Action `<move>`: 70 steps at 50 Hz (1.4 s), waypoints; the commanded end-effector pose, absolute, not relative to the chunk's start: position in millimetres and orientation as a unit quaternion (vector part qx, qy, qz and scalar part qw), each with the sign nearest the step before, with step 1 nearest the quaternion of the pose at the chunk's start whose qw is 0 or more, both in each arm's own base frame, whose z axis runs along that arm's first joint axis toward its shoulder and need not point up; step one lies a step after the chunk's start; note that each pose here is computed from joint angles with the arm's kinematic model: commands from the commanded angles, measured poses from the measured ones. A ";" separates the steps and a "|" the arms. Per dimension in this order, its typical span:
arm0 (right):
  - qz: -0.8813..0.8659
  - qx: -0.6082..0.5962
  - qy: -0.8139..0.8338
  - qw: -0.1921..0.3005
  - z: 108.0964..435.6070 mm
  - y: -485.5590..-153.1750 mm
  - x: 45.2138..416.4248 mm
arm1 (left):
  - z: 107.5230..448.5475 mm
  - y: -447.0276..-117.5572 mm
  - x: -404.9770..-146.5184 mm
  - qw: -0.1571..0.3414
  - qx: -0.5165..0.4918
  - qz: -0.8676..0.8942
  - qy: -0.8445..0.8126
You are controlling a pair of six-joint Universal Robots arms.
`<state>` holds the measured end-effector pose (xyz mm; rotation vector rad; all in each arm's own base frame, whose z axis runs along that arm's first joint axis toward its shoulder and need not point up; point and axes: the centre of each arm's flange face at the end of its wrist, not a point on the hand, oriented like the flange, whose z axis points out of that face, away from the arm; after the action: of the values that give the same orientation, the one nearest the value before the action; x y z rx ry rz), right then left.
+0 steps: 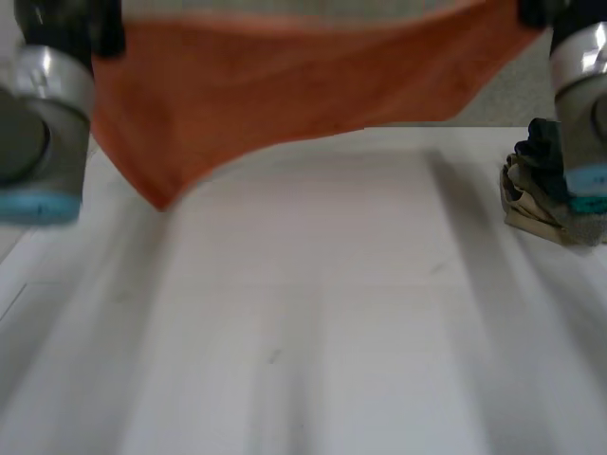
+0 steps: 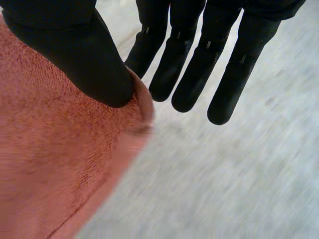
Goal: Fold the laundry.
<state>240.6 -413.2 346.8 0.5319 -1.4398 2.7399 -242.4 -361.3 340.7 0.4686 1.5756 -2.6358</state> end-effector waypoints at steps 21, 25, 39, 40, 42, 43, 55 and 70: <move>0.626 0.306 -0.717 0.038 146.2 -340.5 193.4 | 142.7 -270.3 -209.6 -0.035 0.258 -0.625 0.736; 0.619 0.303 -0.724 0.041 145.8 -341.2 188.9 | 152.9 -278.1 -193.3 -0.027 0.239 -0.619 0.748; 0.613 0.304 -0.728 0.046 140.0 -345.5 185.4 | 147.2 -268.5 -174.7 -0.070 0.201 -0.540 0.814; 0.615 0.304 -0.727 0.047 141.4 -345.9 185.5 | 145.2 -269.0 -177.2 -0.076 0.202 -0.538 0.815; 0.614 0.303 -0.727 0.047 141.6 -346.2 184.9 | 144.2 -270.8 -180.7 -0.080 0.204 -0.539 0.814; 0.614 0.303 -0.727 0.047 142.2 -346.2 184.9 | 143.4 -271.1 -182.7 -0.082 0.204 -0.538 0.814; 0.598 0.306 -0.739 0.042 140.7 -340.2 185.5 | 145.9 -281.1 -227.0 -0.077 0.187 -0.576 0.792; 0.602 0.299 -0.739 0.046 151.0 -341.6 180.5 | 119.2 -293.2 -263.6 -0.040 0.207 -0.582 0.786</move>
<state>185.3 -338.9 142.9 0.9391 -2.2631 1.8298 -257.0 -284.8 131.4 0.6682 2.5876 -1.9018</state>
